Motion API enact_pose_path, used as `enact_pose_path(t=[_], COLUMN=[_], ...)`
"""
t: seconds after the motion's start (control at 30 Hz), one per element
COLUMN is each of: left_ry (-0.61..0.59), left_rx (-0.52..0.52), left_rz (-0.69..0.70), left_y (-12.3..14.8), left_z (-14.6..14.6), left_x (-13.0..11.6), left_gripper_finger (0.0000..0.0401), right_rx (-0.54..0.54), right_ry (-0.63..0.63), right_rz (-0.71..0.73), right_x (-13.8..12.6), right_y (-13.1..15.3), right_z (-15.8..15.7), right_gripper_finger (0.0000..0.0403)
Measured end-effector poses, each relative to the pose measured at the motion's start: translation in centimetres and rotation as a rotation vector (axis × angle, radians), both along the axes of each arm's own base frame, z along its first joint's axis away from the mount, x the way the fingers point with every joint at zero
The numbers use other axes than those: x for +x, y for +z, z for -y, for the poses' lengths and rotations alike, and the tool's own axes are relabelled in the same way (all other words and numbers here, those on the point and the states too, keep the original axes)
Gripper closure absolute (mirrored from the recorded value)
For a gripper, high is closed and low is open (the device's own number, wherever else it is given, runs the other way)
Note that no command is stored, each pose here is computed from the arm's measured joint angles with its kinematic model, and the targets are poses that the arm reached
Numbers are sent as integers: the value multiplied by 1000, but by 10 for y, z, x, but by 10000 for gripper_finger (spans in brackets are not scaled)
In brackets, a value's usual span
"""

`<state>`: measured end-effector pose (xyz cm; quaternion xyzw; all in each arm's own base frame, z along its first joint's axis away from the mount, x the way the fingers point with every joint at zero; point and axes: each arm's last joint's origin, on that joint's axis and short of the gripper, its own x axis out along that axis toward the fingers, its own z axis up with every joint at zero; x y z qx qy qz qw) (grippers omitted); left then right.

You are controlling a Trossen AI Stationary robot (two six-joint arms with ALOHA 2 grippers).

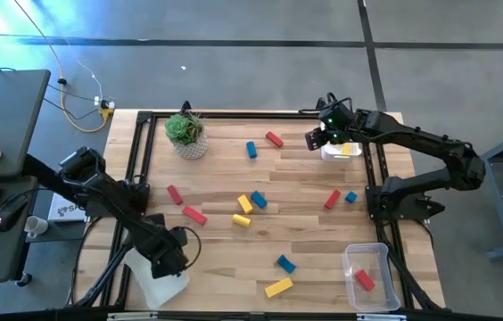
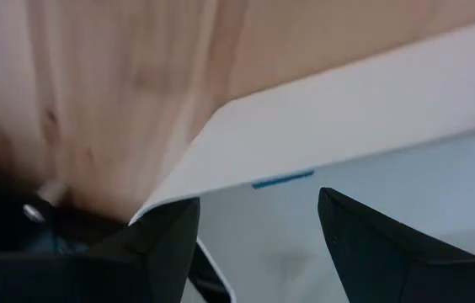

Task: Sort & place blocks by color
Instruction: Adjust the bottom white bin

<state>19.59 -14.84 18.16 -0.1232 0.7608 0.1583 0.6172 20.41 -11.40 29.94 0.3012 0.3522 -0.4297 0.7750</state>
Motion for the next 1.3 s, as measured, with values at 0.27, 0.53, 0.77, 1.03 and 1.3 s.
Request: enact_pose_path(t=[0.27,0.53,0.77,1.03,1.3], left_ry=[-83,-124,-116,-108,-80], left_rx=[-3,-29,0,43,7], left_rz=[47,82,136,337,352], left_y=[-1,10,40,53,38], left_z=[-23,-27,-25,-24,-25], left_x=[18,26,33,51,52], left_gripper_finger=[170,170,170,170,170], right_rx=[-29,-32,-31,-27,-27], right_ry=[14,4,5,-3,-3], right_rz=[-26,-30,-29,-24,-23], right_x=[-1,-3,-3,-3,-3], right_y=[0,0,0,0,0], right_z=[2,5,5,5,5], right_gripper_finger=[226,226,226,226,226])
